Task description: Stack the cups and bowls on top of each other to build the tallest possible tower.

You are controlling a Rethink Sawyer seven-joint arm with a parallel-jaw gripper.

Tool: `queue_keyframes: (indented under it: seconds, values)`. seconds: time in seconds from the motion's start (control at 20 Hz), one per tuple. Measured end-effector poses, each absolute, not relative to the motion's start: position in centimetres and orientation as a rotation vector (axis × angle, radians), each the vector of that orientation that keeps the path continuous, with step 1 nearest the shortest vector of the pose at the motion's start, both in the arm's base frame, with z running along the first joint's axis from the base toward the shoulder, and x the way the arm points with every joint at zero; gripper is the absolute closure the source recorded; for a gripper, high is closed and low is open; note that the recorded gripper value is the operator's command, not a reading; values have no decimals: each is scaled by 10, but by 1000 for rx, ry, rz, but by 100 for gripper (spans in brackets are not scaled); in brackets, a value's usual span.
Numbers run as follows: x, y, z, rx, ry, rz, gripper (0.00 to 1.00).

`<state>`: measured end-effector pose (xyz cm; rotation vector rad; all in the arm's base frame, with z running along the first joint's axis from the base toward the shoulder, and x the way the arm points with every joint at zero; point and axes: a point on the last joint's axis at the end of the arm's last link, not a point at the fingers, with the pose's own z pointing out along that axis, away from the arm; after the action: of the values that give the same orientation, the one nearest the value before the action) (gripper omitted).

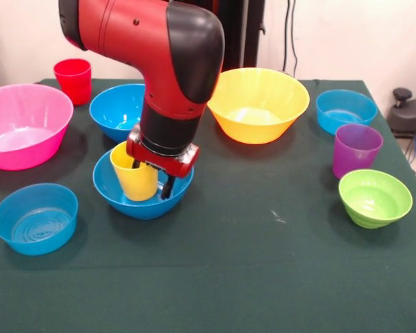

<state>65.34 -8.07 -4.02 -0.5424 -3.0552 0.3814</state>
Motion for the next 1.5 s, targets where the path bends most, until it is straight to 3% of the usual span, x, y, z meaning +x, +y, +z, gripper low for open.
queue_keyframes:
  seconds: [1.5]
  values:
    - [662, -125, 51, -730, -3112, 347, 0]
